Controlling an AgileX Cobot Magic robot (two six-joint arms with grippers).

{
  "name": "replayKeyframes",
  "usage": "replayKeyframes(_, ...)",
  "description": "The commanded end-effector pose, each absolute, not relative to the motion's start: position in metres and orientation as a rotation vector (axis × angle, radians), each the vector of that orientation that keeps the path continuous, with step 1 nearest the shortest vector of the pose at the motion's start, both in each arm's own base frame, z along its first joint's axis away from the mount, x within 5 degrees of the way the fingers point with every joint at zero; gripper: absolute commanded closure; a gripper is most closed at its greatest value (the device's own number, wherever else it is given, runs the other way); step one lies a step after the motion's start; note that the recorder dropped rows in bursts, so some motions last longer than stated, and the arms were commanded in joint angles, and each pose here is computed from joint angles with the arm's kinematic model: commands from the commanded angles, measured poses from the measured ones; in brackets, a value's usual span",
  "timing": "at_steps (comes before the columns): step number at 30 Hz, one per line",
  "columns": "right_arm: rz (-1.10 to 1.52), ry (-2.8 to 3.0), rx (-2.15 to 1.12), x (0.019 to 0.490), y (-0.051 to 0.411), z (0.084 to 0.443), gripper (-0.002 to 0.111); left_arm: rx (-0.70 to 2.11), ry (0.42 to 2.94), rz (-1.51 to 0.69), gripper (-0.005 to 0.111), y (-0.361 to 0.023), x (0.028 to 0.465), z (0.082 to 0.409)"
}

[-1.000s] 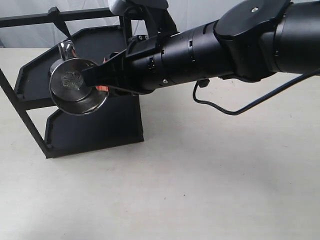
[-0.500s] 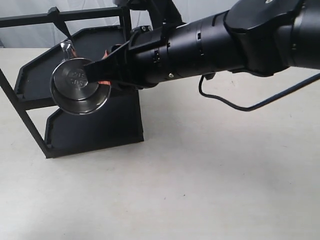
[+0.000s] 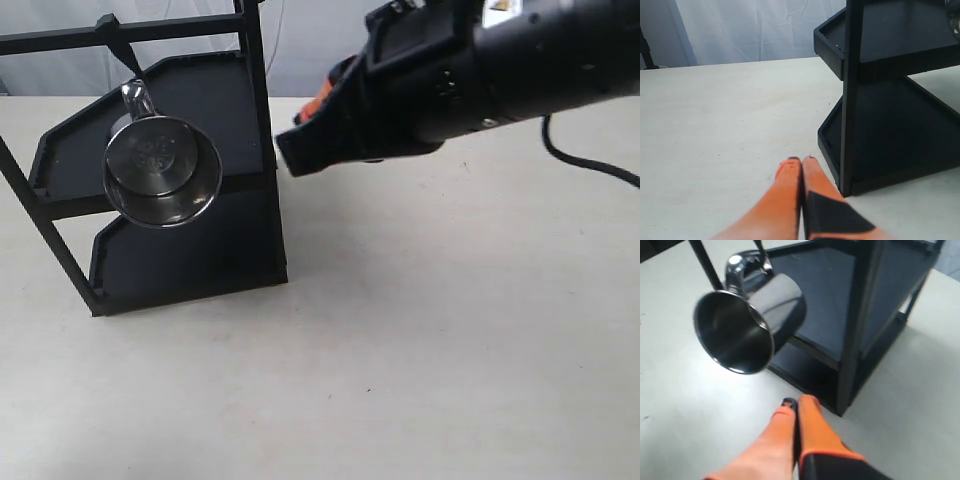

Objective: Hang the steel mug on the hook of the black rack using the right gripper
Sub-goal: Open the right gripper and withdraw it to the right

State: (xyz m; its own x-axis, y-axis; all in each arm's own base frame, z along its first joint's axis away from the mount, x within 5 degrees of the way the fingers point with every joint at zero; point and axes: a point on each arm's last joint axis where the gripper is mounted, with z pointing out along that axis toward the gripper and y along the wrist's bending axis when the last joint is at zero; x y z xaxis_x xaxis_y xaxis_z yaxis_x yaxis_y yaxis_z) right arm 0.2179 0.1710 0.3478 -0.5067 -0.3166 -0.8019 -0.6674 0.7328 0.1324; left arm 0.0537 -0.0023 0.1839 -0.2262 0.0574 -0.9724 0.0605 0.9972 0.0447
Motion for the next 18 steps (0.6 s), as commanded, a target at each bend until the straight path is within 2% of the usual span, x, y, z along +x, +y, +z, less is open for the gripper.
replayKeyframes(1, 0.462, 2.120, -0.574, 0.198, 0.141, 0.343, 0.109, 0.088, 1.794, -0.003, 0.107, -0.002, 0.054, 0.185)
replayKeyframes(9, 0.444, 2.072, -0.487, 0.159, 0.109, 0.307, 0.109, 0.088, 1.794, -0.003, 0.107, -0.002, 0.054, 0.185)
replayKeyframes(18, 0.427, 2.129, -0.501, 0.152, 0.104, 0.302, 0.109, 0.088, 1.794, -0.003, 0.107, -0.002, 0.054, 0.185)
